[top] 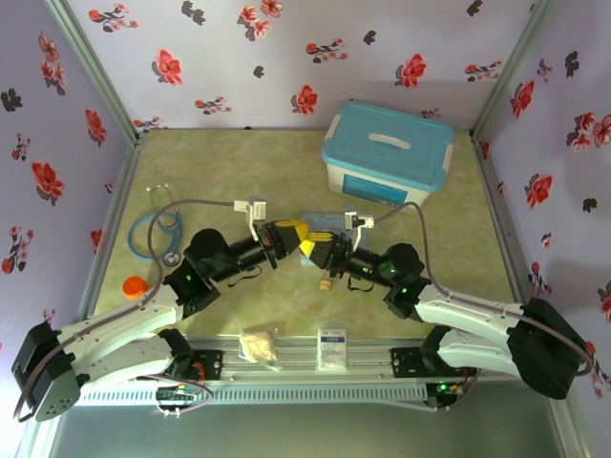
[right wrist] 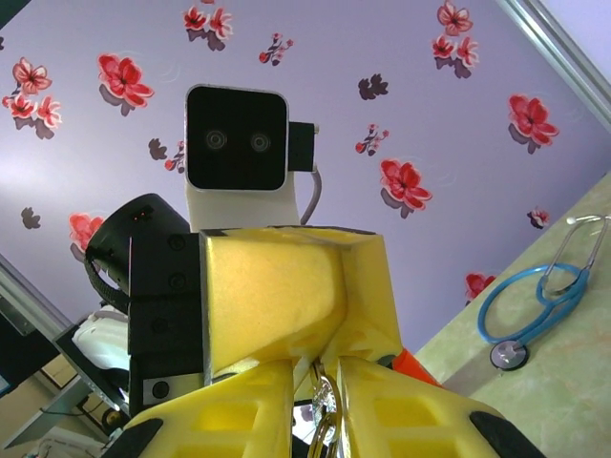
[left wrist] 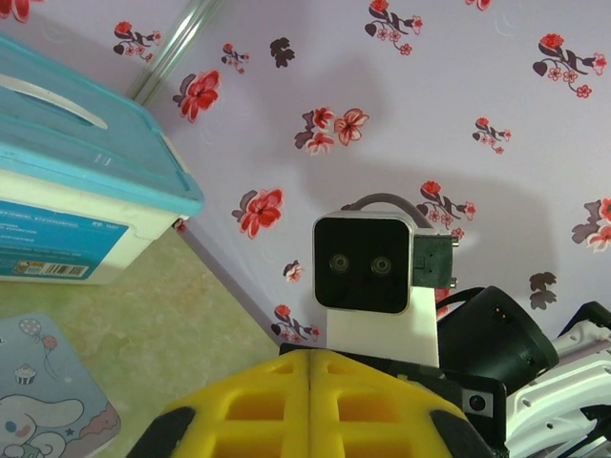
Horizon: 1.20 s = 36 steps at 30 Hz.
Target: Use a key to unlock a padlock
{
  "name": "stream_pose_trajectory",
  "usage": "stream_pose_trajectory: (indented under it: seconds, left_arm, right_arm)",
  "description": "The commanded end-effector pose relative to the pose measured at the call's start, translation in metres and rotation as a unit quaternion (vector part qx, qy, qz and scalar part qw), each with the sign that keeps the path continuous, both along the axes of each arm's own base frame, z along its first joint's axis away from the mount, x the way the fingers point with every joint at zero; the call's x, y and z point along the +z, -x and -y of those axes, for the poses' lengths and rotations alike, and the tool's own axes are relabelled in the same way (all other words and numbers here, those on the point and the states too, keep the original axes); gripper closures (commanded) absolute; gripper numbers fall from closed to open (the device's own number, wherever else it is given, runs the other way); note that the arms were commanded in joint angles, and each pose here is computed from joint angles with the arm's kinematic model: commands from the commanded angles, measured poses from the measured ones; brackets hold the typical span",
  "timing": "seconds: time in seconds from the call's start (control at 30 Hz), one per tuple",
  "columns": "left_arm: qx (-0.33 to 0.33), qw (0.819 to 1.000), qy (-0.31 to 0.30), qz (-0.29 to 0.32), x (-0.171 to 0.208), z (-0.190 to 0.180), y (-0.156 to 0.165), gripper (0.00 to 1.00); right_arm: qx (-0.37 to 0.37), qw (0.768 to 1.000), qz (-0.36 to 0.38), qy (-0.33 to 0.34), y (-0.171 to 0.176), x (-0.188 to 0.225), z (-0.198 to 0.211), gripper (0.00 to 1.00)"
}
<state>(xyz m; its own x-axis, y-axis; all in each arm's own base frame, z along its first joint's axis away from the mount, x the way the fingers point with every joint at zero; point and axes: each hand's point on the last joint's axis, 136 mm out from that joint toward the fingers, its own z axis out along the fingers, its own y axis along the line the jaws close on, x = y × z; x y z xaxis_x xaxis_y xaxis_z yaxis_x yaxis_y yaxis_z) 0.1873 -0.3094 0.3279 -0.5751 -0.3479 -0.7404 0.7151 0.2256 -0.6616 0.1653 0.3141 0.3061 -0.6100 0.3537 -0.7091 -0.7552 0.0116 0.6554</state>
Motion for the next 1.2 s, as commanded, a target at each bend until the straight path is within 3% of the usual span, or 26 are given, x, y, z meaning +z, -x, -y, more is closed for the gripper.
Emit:
stream_pose_trajectory:
  seconds: [0.0, 0.23, 0.37, 0.67, 0.73, 0.77, 1.17]
  left_arm:
    - [0.0, 1.0, 0.019, 0.009, 0.008, -0.003, 0.002, 1.0]
    - [0.007, 1.0, 0.022, 0.009, 0.006, -0.005, 0.0, 1.0]
    - [0.009, 1.0, 0.017, 0.004, 0.003, -0.004, -0.001, 1.0]
    - [0.039, 0.999, 0.025, -0.007, -0.001, -0.011, -0.01, 1.0]
    - [0.038, 0.999, 0.028, -0.007, 0.001, -0.011, -0.01, 1.0]
    - [0.037, 0.999, 0.029, -0.007, 0.002, -0.01, -0.01, 1.0]
    - [0.025, 0.999, 0.036, -0.016, -0.002, -0.006, -0.009, 1.0]
  right_arm:
    - [-0.013, 1.0, 0.015, -0.023, 0.002, 0.01, 0.007, 0.82]
    - [-0.008, 1.0, 0.012, -0.02, 0.002, 0.007, 0.004, 0.88]
    - [-0.007, 1.0, 0.012, -0.021, 0.003, 0.006, 0.005, 1.0]
    - [-0.015, 1.0, 0.004, -0.017, 0.001, 0.001, 0.008, 1.0]
    - [-0.015, 1.0, 0.002, -0.016, 0.001, 0.0, 0.007, 0.82]
    - [-0.012, 1.0, 0.001, -0.015, 0.002, 0.0, 0.007, 0.8]
    - [-0.019, 1.0, 0.006, -0.022, 0.0, 0.002, 0.008, 0.79]
